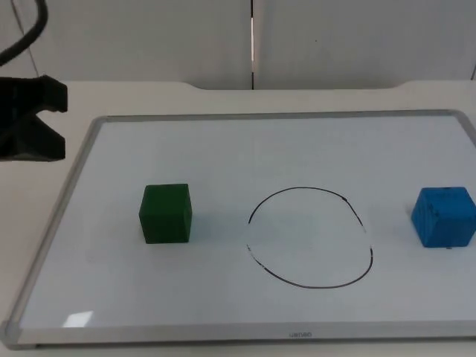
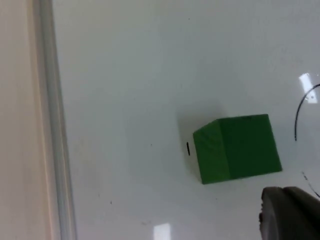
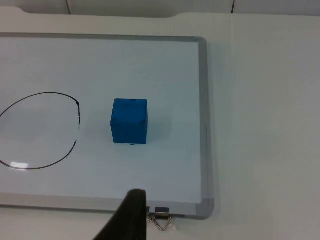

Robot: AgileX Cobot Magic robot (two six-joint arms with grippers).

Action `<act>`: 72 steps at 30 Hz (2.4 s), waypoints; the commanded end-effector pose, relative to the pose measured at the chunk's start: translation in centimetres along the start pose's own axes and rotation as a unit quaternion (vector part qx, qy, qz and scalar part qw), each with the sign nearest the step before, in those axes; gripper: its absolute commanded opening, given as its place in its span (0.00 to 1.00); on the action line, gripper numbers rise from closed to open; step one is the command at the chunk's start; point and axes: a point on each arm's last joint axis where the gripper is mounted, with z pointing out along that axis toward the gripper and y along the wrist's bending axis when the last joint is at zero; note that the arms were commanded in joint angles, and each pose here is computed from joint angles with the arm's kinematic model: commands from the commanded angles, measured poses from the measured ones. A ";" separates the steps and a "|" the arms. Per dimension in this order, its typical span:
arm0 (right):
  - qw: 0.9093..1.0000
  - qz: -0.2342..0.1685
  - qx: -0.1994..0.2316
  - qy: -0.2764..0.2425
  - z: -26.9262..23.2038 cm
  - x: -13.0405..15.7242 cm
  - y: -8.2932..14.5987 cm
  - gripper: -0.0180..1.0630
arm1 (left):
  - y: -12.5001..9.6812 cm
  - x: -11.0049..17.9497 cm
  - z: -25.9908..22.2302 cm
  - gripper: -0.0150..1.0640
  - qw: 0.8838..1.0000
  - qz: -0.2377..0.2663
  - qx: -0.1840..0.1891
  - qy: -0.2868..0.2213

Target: Push the two cubes into the marked area.

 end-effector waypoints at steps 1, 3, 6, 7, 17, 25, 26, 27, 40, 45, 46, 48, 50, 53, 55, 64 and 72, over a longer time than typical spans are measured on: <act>1.000 0.003 0.003 -0.006 -0.1 -0.1 0.0 0.99 | -0.2 -0.5 1.4 0.01 1.000 0.000 -0.008 0.000; 1.000 0.003 0.003 -0.006 -0.1 -0.1 0.0 0.99 | -0.2 -0.4 2.7 0.01 1.000 0.003 -0.015 0.012; 1.000 0.003 0.003 -0.006 -0.1 -0.1 0.0 0.99 | -0.2 0.1 4.8 0.01 0.999 0.012 -0.019 0.039; 1.000 0.003 0.003 -0.006 -0.1 -0.1 0.0 0.99 | -0.2 0.0 5.1 0.01 0.999 0.014 -0.022 0.040; 1.000 0.003 0.003 -0.006 -0.1 -0.1 0.0 0.99 | 1.7 0.2 8.4 0.01 0.996 0.011 -0.075 0.050; 1.000 0.002 0.004 -0.006 -0.1 0.0 0.0 0.99 | 2.5 -0.1 11.9 0.01 0.994 0.009 -0.070 0.082; 1.000 0.002 0.004 -0.006 -0.1 0.0 0.0 0.99 | 2.5 -0.1 12.0 0.01 0.994 0.008 -0.069 0.083; 1.000 0.002 0.004 -0.006 -0.1 0.0 0.0 0.99 | 2.5 -0.1 12.0 0.01 0.994 0.008 -0.069 0.083; 1.000 0.002 0.004 -0.006 -0.1 0.0 0.0 0.99 | 1.8 0.9 13.8 0.01 0.992 0.020 -0.051 0.113; 1.000 0.002 0.004 -0.006 -0.1 0.0 0.0 0.99 | 0.7 1.2 14.1 0.01 0.992 0.038 -0.050 0.112; 1.000 0.002 0.004 -0.006 -0.1 0.0 0.0 0.99 | 0.5 1.3 14.2 0.01 0.992 0.041 -0.048 0.113; 1.000 0.002 0.004 -0.006 -0.1 0.0 0.0 0.99 | 0.4 1.3 14.2 0.01 0.991 0.042 -0.048 0.114; 1.000 0.002 0.004 -0.006 -0.1 0.0 0.0 0.99 | 0.3 1.4 14.2 0.01 0.991 0.044 -0.047 0.114; 1.000 0.002 0.004 -0.006 -0.1 0.0 0.0 0.99 | 0.3 1.4 14.2 0.01 0.991 0.044 -0.047 0.114; 1.000 0.002 0.004 -0.006 -0.1 0.0 0.0 0.99 | 0.3 1.4 14.2 0.01 0.991 0.043 -0.045 0.116; 1.000 0.002 0.004 -0.006 -0.1 0.0 0.0 0.99 | -0.4 1.6 14.3 0.01 0.991 0.048 -0.037 0.120; 1.000 0.002 0.004 -0.006 -0.1 0.0 0.0 0.99 | -0.7 1.7 14.4 0.01 0.991 0.052 -0.037 0.119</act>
